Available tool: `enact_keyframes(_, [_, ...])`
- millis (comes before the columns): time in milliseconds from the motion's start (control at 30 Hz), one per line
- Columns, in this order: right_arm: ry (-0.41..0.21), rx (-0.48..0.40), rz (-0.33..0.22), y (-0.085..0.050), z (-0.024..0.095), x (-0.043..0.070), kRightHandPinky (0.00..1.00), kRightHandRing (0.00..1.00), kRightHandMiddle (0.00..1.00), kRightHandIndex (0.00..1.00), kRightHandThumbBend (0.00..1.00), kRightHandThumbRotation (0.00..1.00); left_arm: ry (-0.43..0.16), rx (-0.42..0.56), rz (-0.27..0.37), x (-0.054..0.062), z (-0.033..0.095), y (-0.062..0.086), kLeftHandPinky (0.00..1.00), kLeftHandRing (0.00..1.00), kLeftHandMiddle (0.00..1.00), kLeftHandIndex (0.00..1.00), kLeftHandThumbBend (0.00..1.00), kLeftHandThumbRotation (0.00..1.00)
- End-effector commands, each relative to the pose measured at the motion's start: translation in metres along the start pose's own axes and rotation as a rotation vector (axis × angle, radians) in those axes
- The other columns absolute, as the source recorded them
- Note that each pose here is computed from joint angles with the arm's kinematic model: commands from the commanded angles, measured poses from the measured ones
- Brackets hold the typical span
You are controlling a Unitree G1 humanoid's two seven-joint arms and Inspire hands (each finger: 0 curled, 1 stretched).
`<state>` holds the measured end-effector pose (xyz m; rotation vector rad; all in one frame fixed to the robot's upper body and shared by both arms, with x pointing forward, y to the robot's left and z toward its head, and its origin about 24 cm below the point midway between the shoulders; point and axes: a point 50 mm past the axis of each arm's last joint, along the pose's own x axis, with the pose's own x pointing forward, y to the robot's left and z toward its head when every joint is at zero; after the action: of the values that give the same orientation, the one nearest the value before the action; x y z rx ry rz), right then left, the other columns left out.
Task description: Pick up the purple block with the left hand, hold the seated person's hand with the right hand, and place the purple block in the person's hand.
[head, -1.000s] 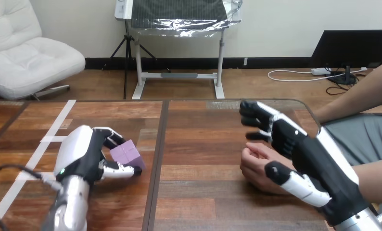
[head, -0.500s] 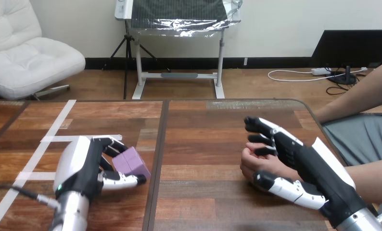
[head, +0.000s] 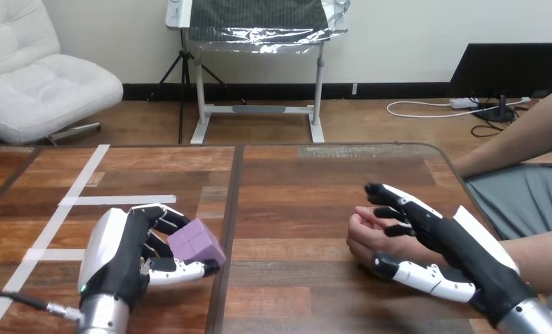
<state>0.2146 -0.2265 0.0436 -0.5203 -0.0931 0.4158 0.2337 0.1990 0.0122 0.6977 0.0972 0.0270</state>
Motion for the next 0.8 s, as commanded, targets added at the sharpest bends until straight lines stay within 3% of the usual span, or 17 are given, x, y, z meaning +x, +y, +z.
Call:
enact_keyframes(0, [-0.155, -0.191, -0.2, -0.067, 0.033, 0.031, 0.77, 0.87, 0.92, 0.92, 0.9, 0.7, -0.497, -0.13, 0.285, -0.009, 0.1, 0.07, 0.32, 0.37, 0.41, 0.44, 0.62, 0.0])
enact_keyframes(500, [-0.137, -0.238, -0.22, -0.081, 0.034, 0.03, 0.75, 0.86, 0.91, 0.93, 0.93, 0.69, -0.551, -0.201, 0.298, -0.026, 0.107, 0.071, 0.3, 0.36, 0.4, 0.43, 0.61, 0.0])
enact_keyframes(767, [-0.144, -0.26, -0.236, -0.087, 0.036, 0.03, 0.79, 0.89, 0.93, 0.93, 0.95, 0.7, -0.557, -0.227, 0.294, -0.032, 0.108, 0.07, 0.3, 0.35, 0.4, 0.42, 0.6, 0.0])
